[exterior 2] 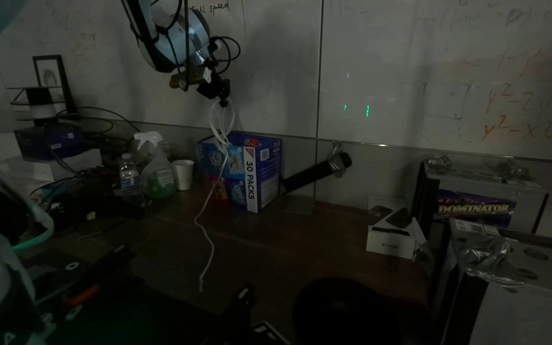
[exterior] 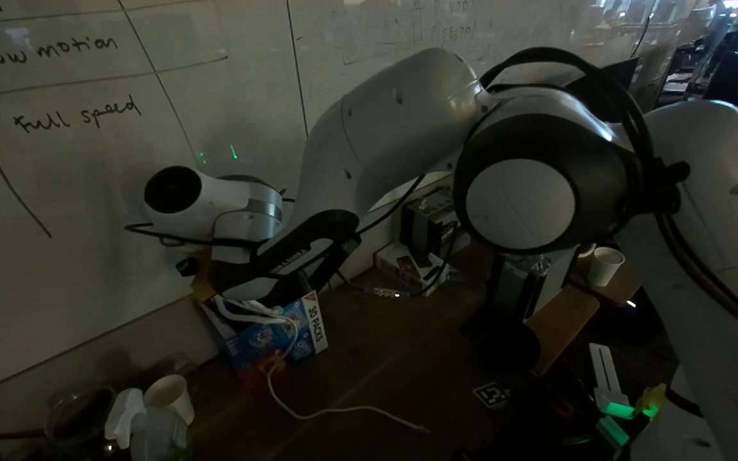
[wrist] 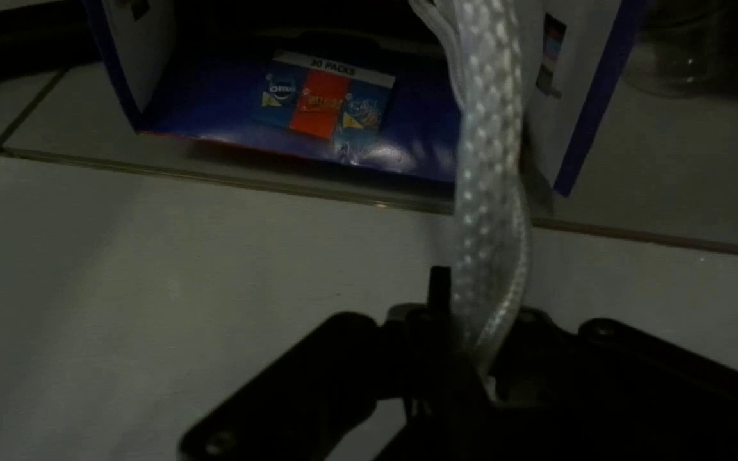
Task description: Put the white ropes in the blue box
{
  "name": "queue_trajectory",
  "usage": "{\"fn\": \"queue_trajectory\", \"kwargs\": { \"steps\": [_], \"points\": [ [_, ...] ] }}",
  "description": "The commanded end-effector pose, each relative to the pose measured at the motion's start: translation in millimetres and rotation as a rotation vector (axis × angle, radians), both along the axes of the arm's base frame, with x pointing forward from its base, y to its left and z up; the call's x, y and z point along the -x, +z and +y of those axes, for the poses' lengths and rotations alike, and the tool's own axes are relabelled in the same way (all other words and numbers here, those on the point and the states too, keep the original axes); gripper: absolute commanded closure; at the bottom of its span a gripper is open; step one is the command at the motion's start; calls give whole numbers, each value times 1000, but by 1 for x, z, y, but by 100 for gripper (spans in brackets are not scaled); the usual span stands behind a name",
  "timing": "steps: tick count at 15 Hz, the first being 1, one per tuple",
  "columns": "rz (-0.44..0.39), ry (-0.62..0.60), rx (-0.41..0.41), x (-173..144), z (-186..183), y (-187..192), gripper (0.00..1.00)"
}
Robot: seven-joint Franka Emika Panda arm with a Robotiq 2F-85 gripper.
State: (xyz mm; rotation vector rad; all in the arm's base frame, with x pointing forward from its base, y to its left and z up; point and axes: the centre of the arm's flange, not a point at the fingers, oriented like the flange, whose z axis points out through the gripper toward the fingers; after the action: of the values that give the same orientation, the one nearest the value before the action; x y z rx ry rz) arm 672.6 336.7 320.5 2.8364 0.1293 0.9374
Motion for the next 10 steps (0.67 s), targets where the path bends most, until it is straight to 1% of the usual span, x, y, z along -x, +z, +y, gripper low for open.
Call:
{"fn": "queue_trajectory", "kwargs": {
  "steps": [1,5,10],
  "points": [
    [66,96,62,-30,-9,14,89],
    [106,168,115,-48,-21,21,88],
    [135,233,152,-64,-33,26,88]
  ]
}}
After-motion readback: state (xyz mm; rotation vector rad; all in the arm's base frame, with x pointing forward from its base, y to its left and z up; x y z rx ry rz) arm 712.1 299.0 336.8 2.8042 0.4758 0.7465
